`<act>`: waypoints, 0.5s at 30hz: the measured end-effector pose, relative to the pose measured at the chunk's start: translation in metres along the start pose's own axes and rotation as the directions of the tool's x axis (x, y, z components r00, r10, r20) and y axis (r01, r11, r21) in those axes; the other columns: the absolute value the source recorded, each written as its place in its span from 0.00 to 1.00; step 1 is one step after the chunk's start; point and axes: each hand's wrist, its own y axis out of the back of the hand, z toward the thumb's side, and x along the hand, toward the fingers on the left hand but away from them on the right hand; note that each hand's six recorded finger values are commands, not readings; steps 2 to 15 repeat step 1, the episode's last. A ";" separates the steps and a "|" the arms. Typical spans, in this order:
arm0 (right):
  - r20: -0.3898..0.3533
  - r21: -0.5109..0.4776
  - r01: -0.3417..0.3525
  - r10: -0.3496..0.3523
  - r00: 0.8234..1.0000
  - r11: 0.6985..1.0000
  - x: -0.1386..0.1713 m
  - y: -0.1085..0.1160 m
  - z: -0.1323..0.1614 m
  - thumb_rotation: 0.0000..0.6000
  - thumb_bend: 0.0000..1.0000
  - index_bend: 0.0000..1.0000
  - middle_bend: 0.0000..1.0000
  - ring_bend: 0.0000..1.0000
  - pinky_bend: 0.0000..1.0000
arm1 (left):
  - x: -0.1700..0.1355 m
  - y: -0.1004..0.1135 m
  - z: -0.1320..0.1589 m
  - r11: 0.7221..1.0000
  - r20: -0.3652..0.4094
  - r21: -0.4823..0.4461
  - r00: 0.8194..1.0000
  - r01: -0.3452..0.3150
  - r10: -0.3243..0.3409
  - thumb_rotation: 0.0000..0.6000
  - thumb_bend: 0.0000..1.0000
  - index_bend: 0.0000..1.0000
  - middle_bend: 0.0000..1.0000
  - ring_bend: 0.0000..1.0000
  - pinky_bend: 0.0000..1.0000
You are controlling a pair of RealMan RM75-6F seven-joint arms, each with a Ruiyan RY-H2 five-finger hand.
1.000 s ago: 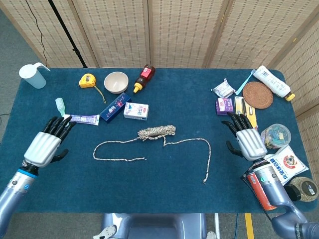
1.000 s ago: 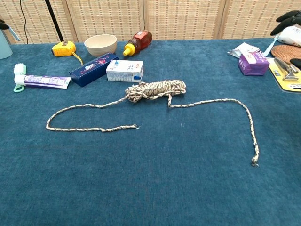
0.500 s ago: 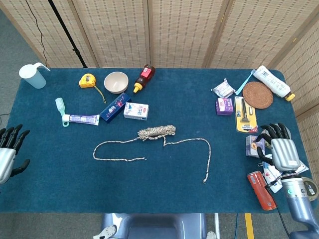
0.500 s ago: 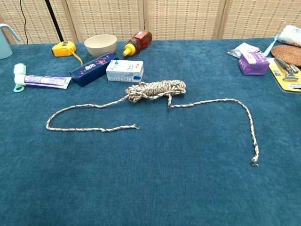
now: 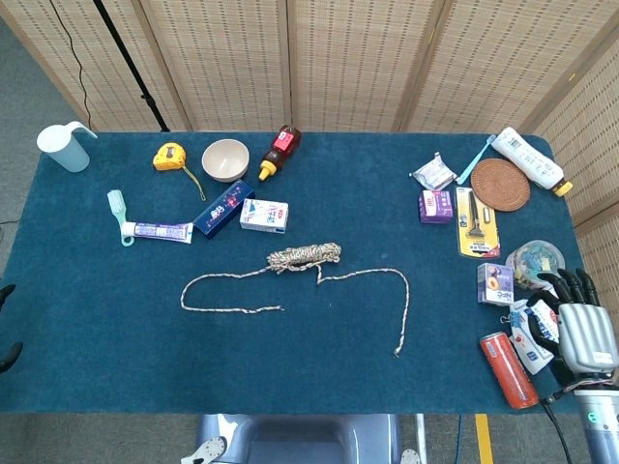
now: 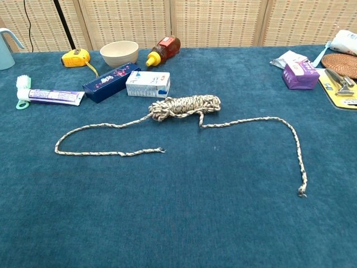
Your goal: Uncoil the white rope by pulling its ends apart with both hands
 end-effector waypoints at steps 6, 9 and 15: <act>0.002 -0.001 0.001 -0.001 1.000 1.000 0.001 0.000 -0.001 1.00 0.47 0.48 0.23 0.13 0.00 | 0.001 0.002 0.000 1.000 0.002 0.000 1.000 -0.005 0.005 1.00 0.26 0.12 0.00 0.00 0.00; 0.002 -0.001 0.001 -0.001 1.000 1.000 0.001 0.000 -0.001 1.00 0.47 0.48 0.23 0.13 0.00 | 0.001 0.002 0.000 1.000 0.002 0.000 1.000 -0.005 0.005 1.00 0.26 0.12 0.00 0.00 0.00; 0.002 -0.001 0.001 -0.001 1.000 1.000 0.001 0.000 -0.001 1.00 0.47 0.48 0.23 0.13 0.00 | 0.001 0.002 0.000 1.000 0.002 0.000 1.000 -0.005 0.005 1.00 0.26 0.12 0.00 0.00 0.00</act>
